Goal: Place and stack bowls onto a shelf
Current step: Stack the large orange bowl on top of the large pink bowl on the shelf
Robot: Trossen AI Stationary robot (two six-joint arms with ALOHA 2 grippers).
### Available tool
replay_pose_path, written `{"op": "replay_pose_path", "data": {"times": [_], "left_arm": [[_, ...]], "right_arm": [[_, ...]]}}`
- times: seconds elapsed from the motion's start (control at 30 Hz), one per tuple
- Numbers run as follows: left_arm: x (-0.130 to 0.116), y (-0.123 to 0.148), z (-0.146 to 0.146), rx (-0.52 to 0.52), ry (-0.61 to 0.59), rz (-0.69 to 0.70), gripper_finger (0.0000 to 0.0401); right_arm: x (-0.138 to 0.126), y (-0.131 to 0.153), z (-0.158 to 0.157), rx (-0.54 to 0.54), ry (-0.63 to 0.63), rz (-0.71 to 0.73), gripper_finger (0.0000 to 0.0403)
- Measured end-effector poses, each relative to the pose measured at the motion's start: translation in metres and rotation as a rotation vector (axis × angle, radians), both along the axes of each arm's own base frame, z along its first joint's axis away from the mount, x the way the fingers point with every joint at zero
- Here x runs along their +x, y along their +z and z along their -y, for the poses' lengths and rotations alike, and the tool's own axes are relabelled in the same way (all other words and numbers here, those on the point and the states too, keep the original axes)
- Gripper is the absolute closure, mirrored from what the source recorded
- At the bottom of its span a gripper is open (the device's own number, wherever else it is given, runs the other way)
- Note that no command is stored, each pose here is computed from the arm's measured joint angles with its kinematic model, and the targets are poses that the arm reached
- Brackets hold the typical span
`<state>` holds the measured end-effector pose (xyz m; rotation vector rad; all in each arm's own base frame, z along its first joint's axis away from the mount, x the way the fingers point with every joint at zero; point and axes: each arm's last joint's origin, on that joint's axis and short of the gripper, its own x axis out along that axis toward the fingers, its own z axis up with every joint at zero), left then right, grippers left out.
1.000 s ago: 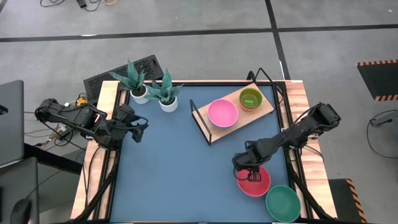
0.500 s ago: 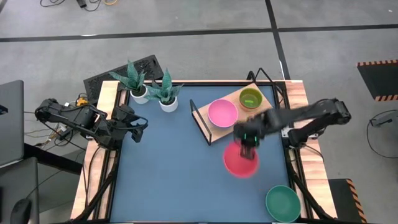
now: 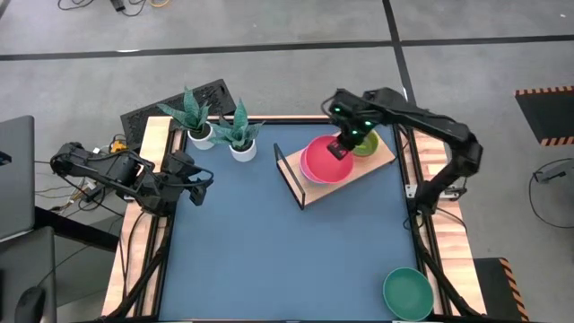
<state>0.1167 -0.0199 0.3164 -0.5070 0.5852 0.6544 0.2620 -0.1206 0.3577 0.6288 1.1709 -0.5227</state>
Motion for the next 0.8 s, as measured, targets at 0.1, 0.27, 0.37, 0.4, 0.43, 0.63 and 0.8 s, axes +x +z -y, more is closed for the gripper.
{"op": "replay_pose_path", "data": {"times": [0.1, 0.27, 0.37, 0.4, 0.43, 0.63, 0.8], "left_arm": [[0.000, 0.000, 0.000, 0.000, 0.000, 0.000, 0.0132], [0.000, 0.000, 0.000, 0.000, 0.000, 0.000, 0.0132], [0.000, 0.000, 0.000, 0.000, 0.000, 0.001, 0.0132], [0.000, 0.000, 0.000, 0.001, 0.000, 0.000, 0.0132], [0.000, 0.000, 0.000, 0.001, 0.000, 0.000, 0.0132], [0.000, 0.000, 0.000, 0.003, 0.003, 0.001, 0.0132], [0.000, 0.000, 0.000, 0.004, 0.003, 0.001, 0.0132]], "right_arm": [[0.012, -0.020, 0.017, 0.028, 0.034, -0.051, 0.0379], [0.025, -0.040, 0.030, 0.036, 0.089, -0.098, 0.0379], [0.029, -0.050, 0.037, 0.042, 0.121, -0.124, 0.0379], [0.030, -0.053, 0.039, 0.043, 0.126, -0.129, 0.0379], [0.029, -0.053, 0.042, 0.043, 0.128, -0.131, 0.0379], [0.029, -0.058, 0.057, 0.036, 0.132, -0.098, 0.0379], [0.029, -0.057, 0.063, 0.043, 0.125, -0.055, 0.0379]]}}
